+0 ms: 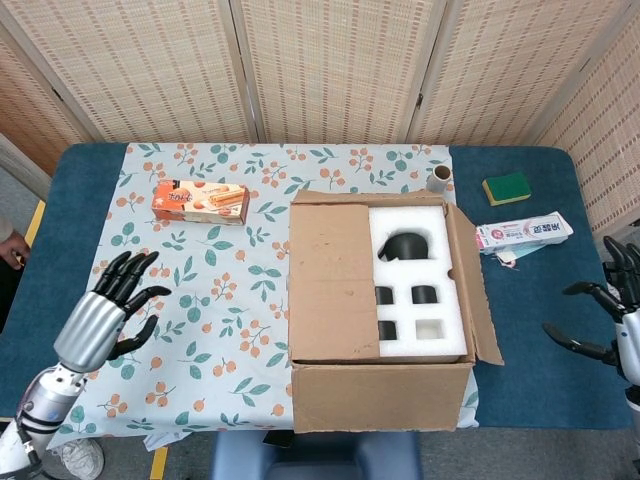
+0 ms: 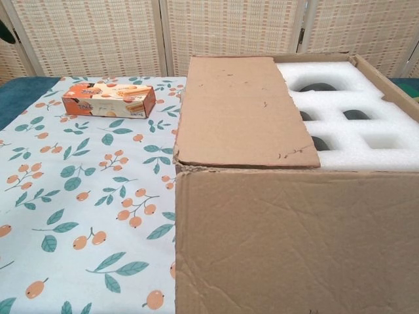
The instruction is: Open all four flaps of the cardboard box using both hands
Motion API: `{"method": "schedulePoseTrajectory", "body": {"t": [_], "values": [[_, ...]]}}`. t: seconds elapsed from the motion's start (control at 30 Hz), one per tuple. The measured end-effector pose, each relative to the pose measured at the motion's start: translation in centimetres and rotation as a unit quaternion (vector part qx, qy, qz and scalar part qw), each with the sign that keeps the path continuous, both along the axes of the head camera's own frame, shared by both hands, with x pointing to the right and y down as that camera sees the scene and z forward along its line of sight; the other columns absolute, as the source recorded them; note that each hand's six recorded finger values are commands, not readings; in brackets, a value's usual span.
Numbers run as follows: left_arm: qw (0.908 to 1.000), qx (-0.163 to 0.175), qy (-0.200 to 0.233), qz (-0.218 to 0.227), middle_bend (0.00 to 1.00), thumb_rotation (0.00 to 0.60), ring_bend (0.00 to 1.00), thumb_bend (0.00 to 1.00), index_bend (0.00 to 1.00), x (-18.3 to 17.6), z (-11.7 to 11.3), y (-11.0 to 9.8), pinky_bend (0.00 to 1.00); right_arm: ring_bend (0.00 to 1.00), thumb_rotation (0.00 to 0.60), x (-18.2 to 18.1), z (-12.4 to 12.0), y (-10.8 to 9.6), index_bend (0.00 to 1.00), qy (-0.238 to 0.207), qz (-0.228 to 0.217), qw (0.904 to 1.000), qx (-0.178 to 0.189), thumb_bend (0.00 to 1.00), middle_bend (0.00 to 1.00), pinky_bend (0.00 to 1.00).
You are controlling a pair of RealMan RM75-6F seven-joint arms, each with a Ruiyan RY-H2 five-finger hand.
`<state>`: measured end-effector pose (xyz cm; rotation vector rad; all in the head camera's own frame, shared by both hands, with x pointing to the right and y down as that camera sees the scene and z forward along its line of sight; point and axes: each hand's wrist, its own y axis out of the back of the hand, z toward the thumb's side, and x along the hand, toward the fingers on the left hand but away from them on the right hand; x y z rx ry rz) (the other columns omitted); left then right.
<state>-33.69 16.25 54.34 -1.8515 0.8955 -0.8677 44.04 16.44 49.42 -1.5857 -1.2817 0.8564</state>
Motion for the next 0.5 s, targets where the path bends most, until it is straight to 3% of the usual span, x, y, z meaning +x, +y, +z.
{"method": "schedulePoseTrajectory", "body": {"t": [0.07, 0.17, 0.3, 0.5], "values": [[0.9998, -0.01, 0.012, 0.011, 0.01, 0.6, 0.0, 0.7, 0.43, 1.2, 0.1, -0.7, 0.0, 0.0, 0.551, 0.5, -0.8, -0.2, 0.45, -0.013, 0.009, 0.9997, 0.016, 0.2, 0.0, 0.0], [0.9994, -0.015, 0.023, 0.023, 0.01, 0.6, 0.0, 0.81, 0.48, 3.2, 0.0, -2.0, 0.0, 0.0, 0.552, 1.4, -1.5, -0.6, 0.45, -0.014, 0.025, 0.9989, 0.036, 0.2, 0.0, 0.0], [0.9987, -0.012, 0.0, 0.049, 0.01, 0.6, 0.0, 0.88, 0.51, 6.1, 0.4, -4.6, 0.0, 0.0, 0.555, 2.1, -1.4, -0.8, 0.45, -0.028, 0.031, 0.9988, 0.026, 0.2, 0.0, 0.0], [0.9935, -0.055, 0.003, 0.1, 0.01, 0.6, 0.0, 0.96, 0.48, 12.3, 2.5, -8.0, 0.0, 0.0, 0.556, 3.4, -1.6, -1.1, 0.45, -0.058, 0.044, 0.9973, 0.008, 0.2, 0.0, 0.0]]}}
